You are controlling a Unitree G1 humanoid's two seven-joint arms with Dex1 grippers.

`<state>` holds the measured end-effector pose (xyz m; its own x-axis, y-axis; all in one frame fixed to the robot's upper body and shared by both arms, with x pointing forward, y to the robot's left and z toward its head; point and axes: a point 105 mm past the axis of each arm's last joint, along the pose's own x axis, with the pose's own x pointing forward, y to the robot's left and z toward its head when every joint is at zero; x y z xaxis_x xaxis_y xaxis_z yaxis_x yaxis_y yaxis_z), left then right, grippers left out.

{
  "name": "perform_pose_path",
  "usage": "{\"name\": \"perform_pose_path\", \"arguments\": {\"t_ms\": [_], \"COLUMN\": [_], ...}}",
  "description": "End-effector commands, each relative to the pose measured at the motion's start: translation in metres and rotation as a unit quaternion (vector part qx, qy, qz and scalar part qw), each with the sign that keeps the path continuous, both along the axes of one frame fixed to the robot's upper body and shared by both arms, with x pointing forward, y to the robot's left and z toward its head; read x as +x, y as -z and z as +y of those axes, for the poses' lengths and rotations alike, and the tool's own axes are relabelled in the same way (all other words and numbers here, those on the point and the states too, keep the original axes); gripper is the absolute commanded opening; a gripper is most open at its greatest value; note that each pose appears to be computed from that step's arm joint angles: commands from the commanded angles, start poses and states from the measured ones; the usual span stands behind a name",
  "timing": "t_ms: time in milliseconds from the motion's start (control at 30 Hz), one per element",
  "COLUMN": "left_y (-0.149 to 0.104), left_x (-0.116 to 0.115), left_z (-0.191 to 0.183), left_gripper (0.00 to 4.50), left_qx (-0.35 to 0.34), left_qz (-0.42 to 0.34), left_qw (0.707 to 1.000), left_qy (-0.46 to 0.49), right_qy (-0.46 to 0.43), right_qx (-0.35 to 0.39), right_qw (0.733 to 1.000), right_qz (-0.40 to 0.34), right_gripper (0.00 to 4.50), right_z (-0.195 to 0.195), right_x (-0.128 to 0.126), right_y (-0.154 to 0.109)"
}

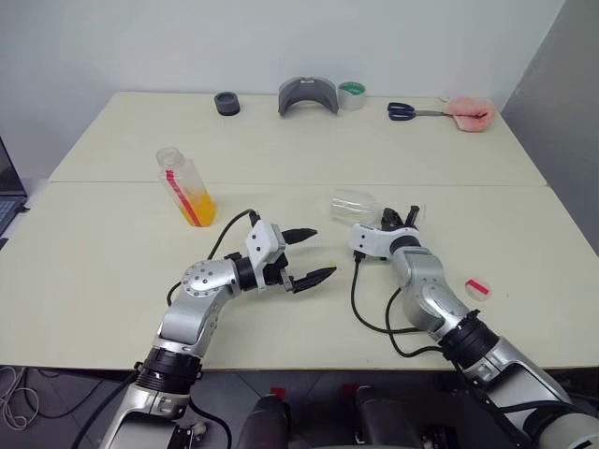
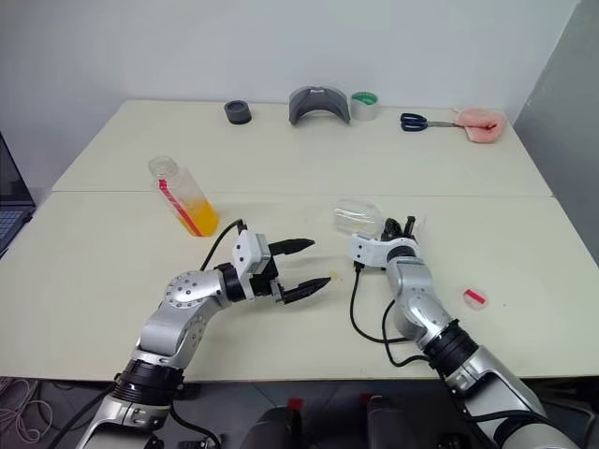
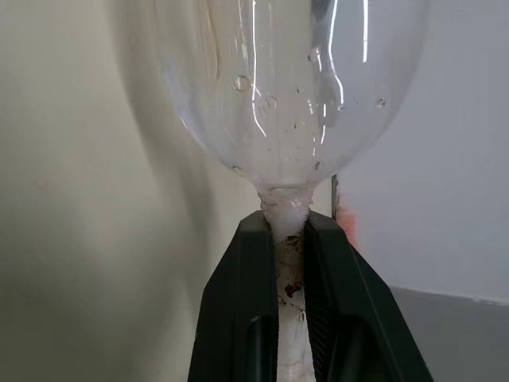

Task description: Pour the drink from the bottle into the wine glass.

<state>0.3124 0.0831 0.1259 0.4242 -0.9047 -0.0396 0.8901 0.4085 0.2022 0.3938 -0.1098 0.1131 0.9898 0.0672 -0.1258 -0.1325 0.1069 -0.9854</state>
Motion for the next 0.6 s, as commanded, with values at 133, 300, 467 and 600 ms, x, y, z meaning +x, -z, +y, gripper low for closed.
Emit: {"name": "perform_pose_path", "arguments": {"t_ms": [133,300,467,600], "left_y": [-0.011,-0.017,-0.022,-0.029], "left_x": [-0.003,-0.011,-0.023,-0.029], "left_z": [0.001,0.013,0.023,0.025], "left_gripper": [4.50,4.50,4.50,4.50], "left_qx": [-0.016,-0.027,-0.021,-0.036], "left_qz": [0.006,0.079,0.128,0.157], "left_qw": [1.000,0.996,0.990,0.985], "left_qy": [0.001,0.025,0.054,0.067], "right_qy": [-0.013,-0.045,-0.057,-0.066], "right_qx": [0.252,0.503,0.597,0.599], "right_qw": [0.967,0.863,0.799,0.796], "right_qz": [-0.039,0.027,0.039,0.048], "right_gripper": [0.15,0.15,0.15,0.15], "right_z": [0.006,0.024,0.032,0.036], "right_x": [0.006,0.019,0.032,0.032], "right_y": [-0.060,-0.063,-0.057,-0.045]}}
